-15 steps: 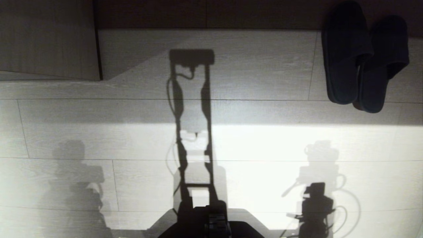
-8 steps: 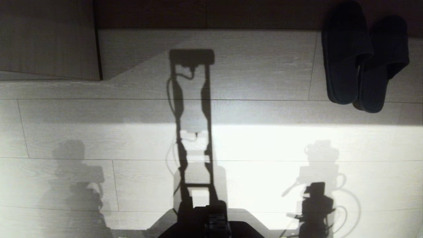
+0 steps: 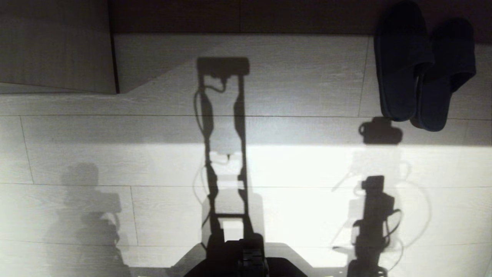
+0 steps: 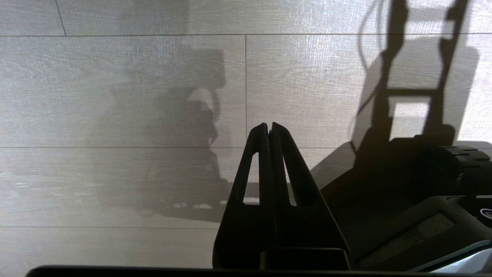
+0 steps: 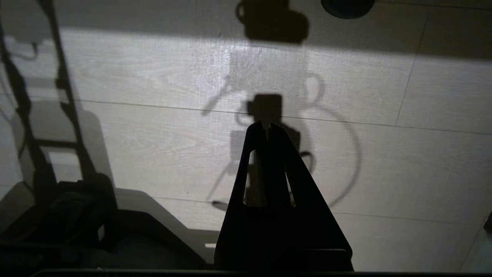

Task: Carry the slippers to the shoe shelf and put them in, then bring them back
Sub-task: Pick up the slippers on the floor

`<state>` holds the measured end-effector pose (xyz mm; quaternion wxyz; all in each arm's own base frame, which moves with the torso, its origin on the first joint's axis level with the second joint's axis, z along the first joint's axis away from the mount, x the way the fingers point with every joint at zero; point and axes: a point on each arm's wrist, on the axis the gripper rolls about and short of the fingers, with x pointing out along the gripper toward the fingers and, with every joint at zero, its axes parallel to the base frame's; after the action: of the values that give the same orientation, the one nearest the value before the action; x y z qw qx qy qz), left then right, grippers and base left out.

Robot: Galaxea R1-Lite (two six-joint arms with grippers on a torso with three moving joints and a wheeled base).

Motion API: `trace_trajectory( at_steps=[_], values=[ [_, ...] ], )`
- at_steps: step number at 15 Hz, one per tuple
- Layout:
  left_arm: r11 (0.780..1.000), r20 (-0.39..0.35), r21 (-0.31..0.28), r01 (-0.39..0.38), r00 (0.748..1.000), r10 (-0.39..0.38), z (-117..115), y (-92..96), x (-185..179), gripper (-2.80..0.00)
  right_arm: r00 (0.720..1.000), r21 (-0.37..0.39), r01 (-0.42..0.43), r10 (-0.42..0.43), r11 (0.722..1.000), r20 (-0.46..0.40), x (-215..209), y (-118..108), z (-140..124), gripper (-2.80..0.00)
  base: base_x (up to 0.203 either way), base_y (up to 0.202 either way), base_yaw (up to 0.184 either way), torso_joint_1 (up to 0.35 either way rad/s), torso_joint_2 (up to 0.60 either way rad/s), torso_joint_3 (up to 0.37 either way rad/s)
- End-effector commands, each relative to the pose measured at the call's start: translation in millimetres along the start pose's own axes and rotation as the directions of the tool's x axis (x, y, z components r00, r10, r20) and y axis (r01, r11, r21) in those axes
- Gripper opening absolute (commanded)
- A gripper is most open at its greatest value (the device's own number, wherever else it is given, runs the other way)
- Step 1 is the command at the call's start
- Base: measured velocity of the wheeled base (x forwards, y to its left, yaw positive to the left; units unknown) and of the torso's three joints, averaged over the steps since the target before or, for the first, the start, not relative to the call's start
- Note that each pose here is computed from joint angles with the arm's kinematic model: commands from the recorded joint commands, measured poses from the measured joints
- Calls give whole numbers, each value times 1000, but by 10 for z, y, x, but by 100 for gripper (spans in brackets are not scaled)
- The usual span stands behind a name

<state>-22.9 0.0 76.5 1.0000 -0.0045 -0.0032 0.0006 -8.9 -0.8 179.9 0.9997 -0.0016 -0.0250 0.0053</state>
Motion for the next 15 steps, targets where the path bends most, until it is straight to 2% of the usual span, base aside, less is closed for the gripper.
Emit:
trace_trajectory(
  at_steps=[1,6,10,13,15],
  values=[
    [1000,1,0,0,1000,0,0,0,0,-280,991,-11,39,-40,999,-129,483,-1,108,-280,0,0,0,0,0,0],
    [1000,0,0,0,1000,0,0,0,1,-280,973,-28,160,-162,987,-163,1379,-120,81,-280,0,0,0,0,0,0],
    [1000,0,0,0,1000,0,0,0,1,-280,975,-68,192,-199,979,-98,1842,-221,13,-280,0,0,0,0,0,0],
    [1000,1,0,0,1000,0,0,0,0,-280,974,-103,213,-219,972,-51,1949,-271,20,-280,0,0,0,0,0,0],
    [1000,0,0,0,1000,0,0,0,1,-280,963,-121,268,-271,956,-7,2065,-395,7,-280,0,0,0,0,0,0]
  ],
)
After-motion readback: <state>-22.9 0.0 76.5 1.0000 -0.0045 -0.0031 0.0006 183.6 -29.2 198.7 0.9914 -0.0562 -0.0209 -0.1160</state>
